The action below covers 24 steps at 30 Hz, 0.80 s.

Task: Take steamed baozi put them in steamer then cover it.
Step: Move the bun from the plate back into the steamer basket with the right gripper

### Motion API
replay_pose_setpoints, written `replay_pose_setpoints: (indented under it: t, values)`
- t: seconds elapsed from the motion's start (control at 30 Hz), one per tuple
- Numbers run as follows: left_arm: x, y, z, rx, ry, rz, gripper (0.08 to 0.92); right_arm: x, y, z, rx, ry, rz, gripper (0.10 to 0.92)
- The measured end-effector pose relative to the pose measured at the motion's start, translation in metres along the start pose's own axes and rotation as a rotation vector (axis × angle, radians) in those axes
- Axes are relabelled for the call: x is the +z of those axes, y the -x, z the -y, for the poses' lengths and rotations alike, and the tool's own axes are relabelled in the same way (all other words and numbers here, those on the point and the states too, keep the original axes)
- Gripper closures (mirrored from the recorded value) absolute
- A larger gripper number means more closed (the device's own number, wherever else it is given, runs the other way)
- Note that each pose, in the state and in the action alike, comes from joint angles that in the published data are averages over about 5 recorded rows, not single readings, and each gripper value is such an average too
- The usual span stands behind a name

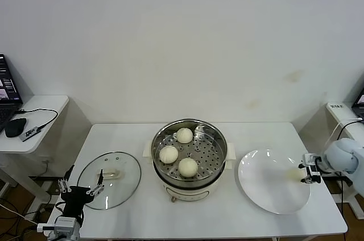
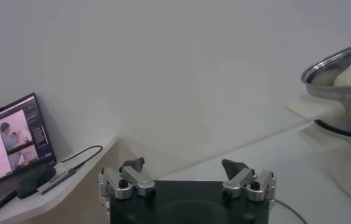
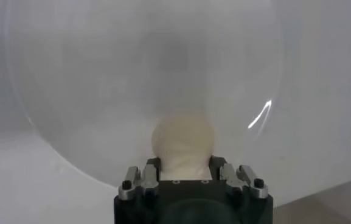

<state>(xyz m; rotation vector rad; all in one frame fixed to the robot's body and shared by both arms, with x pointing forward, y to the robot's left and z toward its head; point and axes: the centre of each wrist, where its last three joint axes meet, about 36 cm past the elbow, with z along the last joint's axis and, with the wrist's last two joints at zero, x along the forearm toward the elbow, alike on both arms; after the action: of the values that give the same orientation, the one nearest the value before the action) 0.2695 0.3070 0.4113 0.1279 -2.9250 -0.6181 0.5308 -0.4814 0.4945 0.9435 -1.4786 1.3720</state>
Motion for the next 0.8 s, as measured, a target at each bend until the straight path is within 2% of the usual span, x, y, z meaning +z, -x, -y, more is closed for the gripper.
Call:
replay_pose_setpoints:
  t: [0.4,0.8]
  values:
    - [-0.004,0.002,0.002,0.011,0.002,0.015,0.177,-0.036,-0.086,0.036,0.117,-0.01,0.107,0.512]
    - [-0.006,0.004,0.001,0.018,0.012,0.021,0.177,-0.116,-0.159,0.062,0.177,-0.049,0.278,0.51]
